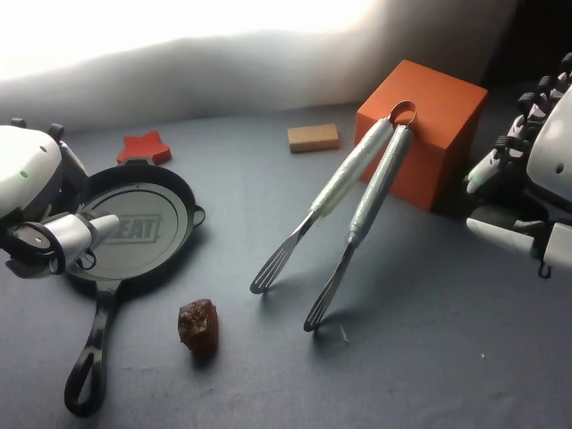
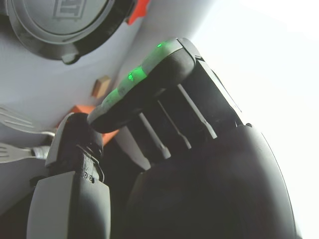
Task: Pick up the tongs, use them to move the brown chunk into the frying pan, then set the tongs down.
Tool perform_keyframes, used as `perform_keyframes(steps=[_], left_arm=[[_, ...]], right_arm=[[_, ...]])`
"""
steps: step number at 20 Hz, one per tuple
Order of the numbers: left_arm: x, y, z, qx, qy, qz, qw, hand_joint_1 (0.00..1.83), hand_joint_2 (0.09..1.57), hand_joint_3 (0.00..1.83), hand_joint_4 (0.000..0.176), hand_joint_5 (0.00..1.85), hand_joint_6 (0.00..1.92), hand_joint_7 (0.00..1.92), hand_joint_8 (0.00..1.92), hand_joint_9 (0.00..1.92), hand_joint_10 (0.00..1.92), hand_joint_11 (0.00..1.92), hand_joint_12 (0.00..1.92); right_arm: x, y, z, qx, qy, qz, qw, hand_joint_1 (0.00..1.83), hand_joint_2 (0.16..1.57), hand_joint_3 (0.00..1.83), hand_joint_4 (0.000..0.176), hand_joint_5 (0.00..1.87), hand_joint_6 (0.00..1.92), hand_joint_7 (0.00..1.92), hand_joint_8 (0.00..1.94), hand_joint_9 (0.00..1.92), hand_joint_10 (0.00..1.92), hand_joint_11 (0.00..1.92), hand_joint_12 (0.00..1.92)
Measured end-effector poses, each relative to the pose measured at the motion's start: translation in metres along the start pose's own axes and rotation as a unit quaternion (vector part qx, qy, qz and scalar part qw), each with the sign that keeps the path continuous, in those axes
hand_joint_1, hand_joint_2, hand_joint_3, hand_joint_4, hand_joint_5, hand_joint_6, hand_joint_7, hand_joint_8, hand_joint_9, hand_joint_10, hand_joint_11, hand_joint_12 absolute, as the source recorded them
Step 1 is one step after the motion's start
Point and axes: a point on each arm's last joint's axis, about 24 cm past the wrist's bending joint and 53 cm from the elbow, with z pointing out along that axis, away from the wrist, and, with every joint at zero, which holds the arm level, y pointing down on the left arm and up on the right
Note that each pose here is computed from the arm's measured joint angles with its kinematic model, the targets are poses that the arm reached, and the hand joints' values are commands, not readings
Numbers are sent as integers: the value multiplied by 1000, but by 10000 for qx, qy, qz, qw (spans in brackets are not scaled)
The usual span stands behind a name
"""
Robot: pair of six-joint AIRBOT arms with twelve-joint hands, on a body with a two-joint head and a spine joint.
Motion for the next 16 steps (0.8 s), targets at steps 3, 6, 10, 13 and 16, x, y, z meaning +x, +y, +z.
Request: perform_keyframes(steps=[3,6,10,13,16], left_arm=[[-2,5,0,-127,-6,-52,9999,0,1268,17,0,0,0,31,2,4,2,0,0],[-17,4,0,-118,-252,-7,9996,0,1263,12,0,4,1,37,7,10,4,0,0],[-17,8,-1,-220,-276,-80,9993,0,1260,8,0,1,0,28,4,11,5,0,0],[-14,3,-5,-180,-245,-88,9995,0,1266,9,0,0,0,26,2,12,4,0,0],[-7,4,-9,-215,-156,-38,9996,0,1277,12,0,0,0,23,1,11,3,0,0]], right_arm=[[6,-2,0,47,136,36,9999,115,1117,15,0,133,38,206,2,150,92,0,652],[5,-1,0,25,102,-2,9999,204,1099,0,0,148,25,201,1,175,69,0,713],[0,1,10,4,141,-103,9998,326,1039,0,0,142,9,192,0,169,40,0,646],[-4,1,25,-23,203,-79,9998,497,1004,0,0,100,0,146,0,139,15,0,510],[8,-8,41,51,531,-100,9985,907,922,0,0,39,0,68,0,69,0,0,259]])
